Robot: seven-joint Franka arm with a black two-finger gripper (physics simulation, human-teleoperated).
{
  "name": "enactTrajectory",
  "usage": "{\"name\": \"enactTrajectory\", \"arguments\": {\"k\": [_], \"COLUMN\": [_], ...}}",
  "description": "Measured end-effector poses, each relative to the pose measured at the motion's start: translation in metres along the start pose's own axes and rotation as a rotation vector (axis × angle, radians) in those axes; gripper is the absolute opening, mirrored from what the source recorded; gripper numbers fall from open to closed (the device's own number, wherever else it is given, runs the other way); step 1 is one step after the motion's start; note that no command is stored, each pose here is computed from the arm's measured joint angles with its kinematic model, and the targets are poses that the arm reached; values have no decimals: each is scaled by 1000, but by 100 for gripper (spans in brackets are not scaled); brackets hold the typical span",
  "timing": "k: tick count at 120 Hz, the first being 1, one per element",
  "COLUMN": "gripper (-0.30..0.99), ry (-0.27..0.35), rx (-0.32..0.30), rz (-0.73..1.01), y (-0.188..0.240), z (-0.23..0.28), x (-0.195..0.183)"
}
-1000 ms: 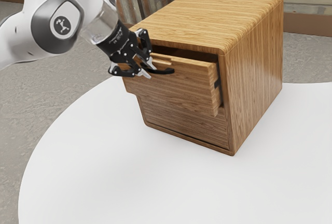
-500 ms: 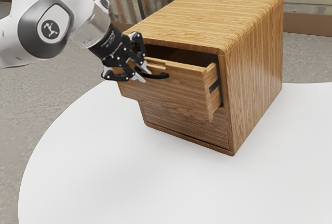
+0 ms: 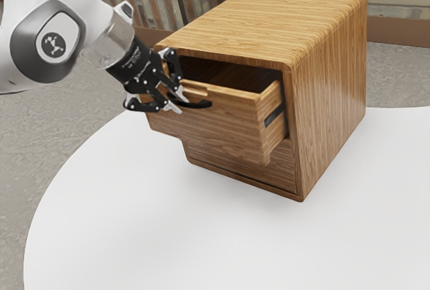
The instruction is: Pull the drawer handle with one arm to open the drawer
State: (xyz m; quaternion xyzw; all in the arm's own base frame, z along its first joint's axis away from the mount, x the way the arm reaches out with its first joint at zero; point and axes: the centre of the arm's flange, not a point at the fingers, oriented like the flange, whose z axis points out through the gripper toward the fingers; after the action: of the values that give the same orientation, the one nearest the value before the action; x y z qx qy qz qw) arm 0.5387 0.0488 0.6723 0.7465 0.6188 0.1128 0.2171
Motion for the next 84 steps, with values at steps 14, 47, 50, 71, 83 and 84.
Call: {"name": "enactTrajectory", "arguments": {"k": [14, 47, 50, 71, 83, 84], "gripper": [3, 3, 3, 3, 3, 3], "ry": [-2, -5, -5, -6, -7, -7], "rx": [2, -4, -3, -2, -6, -6], "rz": [-1, -4, -4, -7, -7, -6], "y": [-4, -16, -17, -22, -26, -27], "z": [-1, -10, -10, -12, -16, -16], "x": [-1, -3, -3, -3, -4, -5]}}
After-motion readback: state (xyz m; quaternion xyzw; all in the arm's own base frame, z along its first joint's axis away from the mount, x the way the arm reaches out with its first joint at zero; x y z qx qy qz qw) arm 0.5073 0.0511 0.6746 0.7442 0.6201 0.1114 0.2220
